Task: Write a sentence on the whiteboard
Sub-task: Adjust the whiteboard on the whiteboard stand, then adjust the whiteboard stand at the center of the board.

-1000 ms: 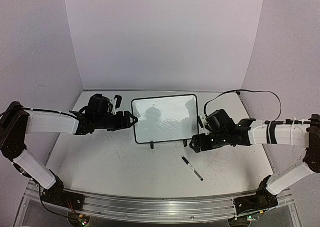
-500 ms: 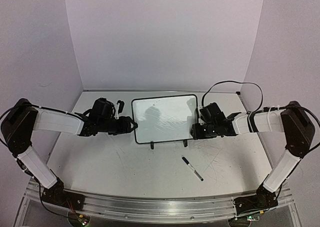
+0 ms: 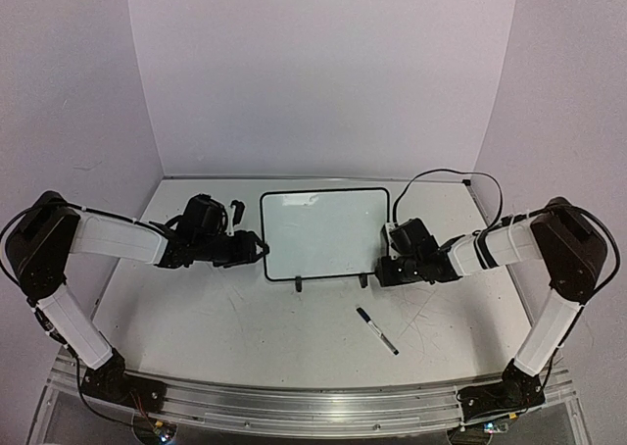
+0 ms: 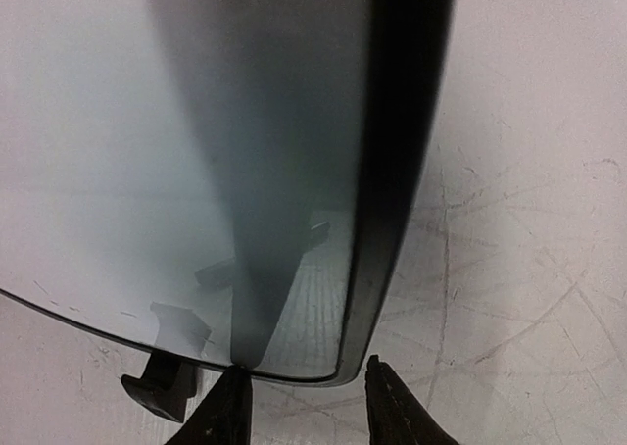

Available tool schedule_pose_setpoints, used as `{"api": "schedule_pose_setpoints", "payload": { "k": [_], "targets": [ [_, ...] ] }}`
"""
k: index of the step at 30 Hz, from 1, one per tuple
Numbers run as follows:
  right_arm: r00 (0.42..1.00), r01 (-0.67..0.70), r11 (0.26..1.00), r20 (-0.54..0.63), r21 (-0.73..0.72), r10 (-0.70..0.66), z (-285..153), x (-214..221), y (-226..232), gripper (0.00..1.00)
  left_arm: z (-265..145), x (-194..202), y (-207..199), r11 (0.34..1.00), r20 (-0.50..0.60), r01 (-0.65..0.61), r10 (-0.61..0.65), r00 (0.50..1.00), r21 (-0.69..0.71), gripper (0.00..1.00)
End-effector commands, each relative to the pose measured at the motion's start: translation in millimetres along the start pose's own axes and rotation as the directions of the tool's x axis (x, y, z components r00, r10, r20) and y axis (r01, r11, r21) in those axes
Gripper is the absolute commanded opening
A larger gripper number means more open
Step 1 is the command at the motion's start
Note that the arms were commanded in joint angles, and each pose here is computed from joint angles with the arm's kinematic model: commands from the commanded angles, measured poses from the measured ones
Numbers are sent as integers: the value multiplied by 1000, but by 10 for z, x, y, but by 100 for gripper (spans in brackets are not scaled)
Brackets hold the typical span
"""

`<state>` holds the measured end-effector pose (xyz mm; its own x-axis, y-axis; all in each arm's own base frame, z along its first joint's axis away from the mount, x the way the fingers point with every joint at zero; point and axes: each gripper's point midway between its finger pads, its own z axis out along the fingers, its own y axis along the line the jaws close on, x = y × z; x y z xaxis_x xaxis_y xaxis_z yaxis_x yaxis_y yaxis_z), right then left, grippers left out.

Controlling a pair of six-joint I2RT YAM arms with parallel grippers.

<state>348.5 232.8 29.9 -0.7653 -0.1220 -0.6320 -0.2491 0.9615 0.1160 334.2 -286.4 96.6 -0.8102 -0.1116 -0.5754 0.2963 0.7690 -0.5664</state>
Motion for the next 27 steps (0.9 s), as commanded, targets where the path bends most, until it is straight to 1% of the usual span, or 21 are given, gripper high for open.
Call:
{"api": "schedule_pose_setpoints", "payload": {
  "k": [1, 2, 3, 4, 6, 7, 9, 11, 13, 14, 16, 19, 21, 23, 27],
  "targets": [
    [998, 2, 1000, 58, -11, -1, -243, -175, 12, 42, 0, -109, -145, 999, 13, 2, -2, 1000, 43, 59],
    [998, 1, 1000, 64, -14, -1, -324, -196, 5, 44, -4, -117, -165, 999, 13, 0, -1, 1000, 50, 60],
    [997, 1, 1000, 75, -19, 1, -403, -219, 2, 49, -8, -125, -184, 998, 14, -2, 1, 1000, 56, 61],
    [996, -1, 1000, 88, -24, 3, -488, -243, -4, 54, -11, -132, -199, 998, 16, -4, 3, 1000, 61, 62],
    [994, -6, 999, 106, -39, 10, -602, -272, 0, 68, -17, -140, -211, 998, 16, -4, 3, 1000, 65, 61],
    [995, -6, 999, 101, -42, 10, -630, -264, -2, 73, -22, -139, -217, 998, 16, -4, 3, 1000, 67, 62],
    [997, -3, 999, 83, -44, 7, -645, -239, 2, 81, -39, -127, -224, 998, 16, -3, 2, 1000, 69, 64],
    [999, 19, 998, 43, -55, -17, -621, -176, 33, 88, -86, -130, -238, 997, 24, -5, 3, 1000, 71, 70],
    [997, 69, 996, -28, -62, -71, -574, -60, 118, 96, -101, -106, -230, 997, 21, -6, 5, 1000, 72, 74],
    [993, 103, 993, -52, -52, -106, -566, -7, 168, 98, -92, -94, -240, 997, 16, -9, 8, 1000, 77, 74],
    [989, 118, 991, -77, -56, -123, -550, 48, 221, 98, -49, -63, -257, 996, -3, -10, 10, 1000, 89, 74],
    [995, 62, 998, -72, -8, -62, -538, 45, 141, 97, -12, -32, -282, 996, -11, -12, 13, 1000, 87, 73],
    [997, 23, 1000, -78, -19, -24, -520, 61, 172, 95, -37, -21, -259, 998, 1, -6, 6, 1000, 69, 72],
    [997, 7, 999, -79, -48, -11, -490, 95, 303, 91, -94, -13, -242, 998, 13, 6, -7, 1000, 60, 73],
    [995, 58, 996, -73, -68, -63, -331, 142, 668, 77, -170, 27, -211, 998, 19, 17, -18, 1000, 54, 75]
  ]
}}
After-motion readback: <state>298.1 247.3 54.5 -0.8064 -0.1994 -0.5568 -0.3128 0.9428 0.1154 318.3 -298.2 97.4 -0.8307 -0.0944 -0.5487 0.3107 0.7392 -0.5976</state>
